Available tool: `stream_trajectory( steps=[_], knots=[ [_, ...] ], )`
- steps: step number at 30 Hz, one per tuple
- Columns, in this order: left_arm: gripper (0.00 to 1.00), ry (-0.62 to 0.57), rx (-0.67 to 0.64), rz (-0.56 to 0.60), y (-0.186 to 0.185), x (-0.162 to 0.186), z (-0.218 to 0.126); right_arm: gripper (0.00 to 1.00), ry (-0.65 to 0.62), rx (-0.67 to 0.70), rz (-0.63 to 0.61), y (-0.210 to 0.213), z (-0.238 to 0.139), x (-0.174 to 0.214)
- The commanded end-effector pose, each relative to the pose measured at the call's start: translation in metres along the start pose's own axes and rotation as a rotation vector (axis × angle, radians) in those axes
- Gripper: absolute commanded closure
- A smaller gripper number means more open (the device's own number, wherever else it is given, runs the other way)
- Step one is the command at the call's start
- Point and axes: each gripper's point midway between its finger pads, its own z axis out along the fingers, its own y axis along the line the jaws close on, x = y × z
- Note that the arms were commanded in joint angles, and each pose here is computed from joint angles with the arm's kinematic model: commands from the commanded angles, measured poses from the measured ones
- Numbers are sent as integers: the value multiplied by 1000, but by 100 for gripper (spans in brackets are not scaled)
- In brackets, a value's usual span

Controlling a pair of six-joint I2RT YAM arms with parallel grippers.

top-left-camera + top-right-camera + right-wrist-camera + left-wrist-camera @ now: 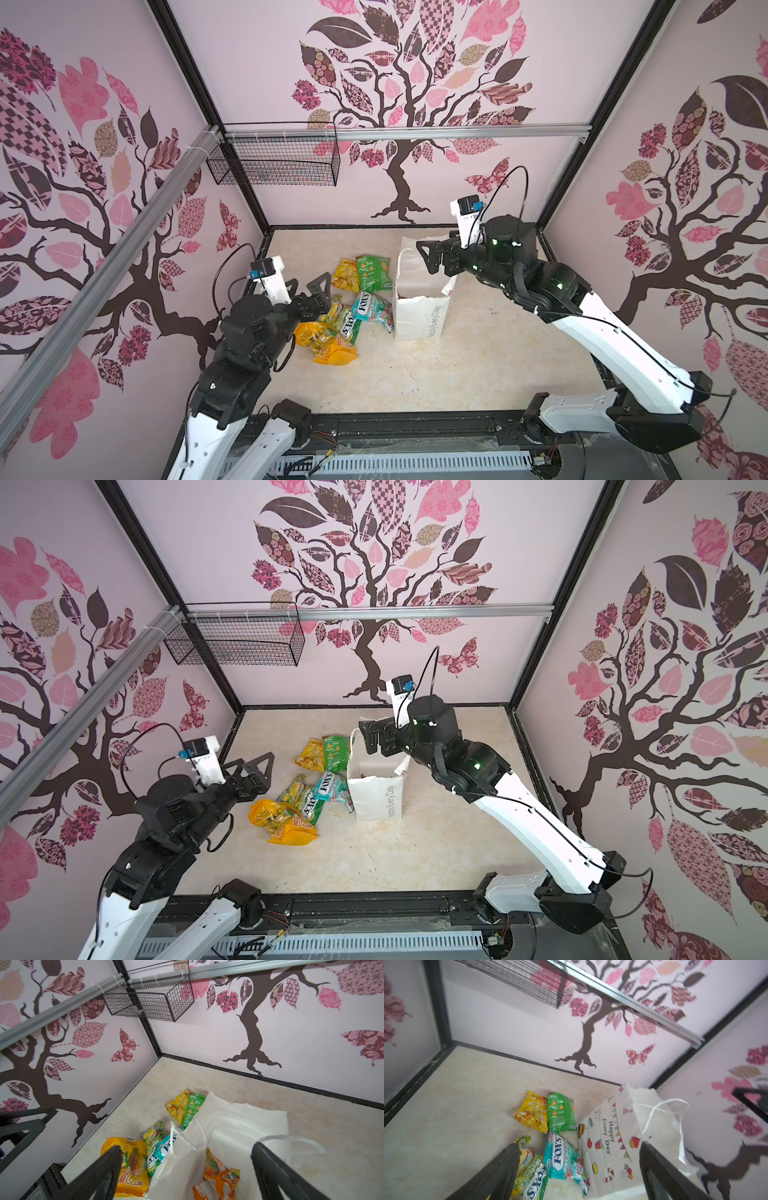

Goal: Take the snacks out of the paper bag
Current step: 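Lower the right gripper into the paper bag toward the orange rainbow packet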

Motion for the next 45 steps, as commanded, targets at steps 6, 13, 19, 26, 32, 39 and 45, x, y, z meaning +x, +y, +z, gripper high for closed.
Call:
stream_trajectory(
  steps=[6,13,19,26,32,39,45],
  knots=[
    [8,160,537,250,-98,7,-9,3,213,-1,77,-15,33,1],
    [7,247,733,362,-146,41,-22,23,337,-33,190,-46,75,9],
    [7,270,713,395,-149,56,-23,38,442,14,197,-61,101,39],
    [7,245,709,413,-145,56,-26,49,604,2,218,-58,120,93],
    [7,239,685,415,-141,56,-25,56,676,25,189,-54,123,124],
    [7,241,631,405,-134,56,-19,57,752,28,182,-55,122,162],
    [7,226,626,397,-133,52,-20,58,815,31,165,-58,119,192]
  ],
)
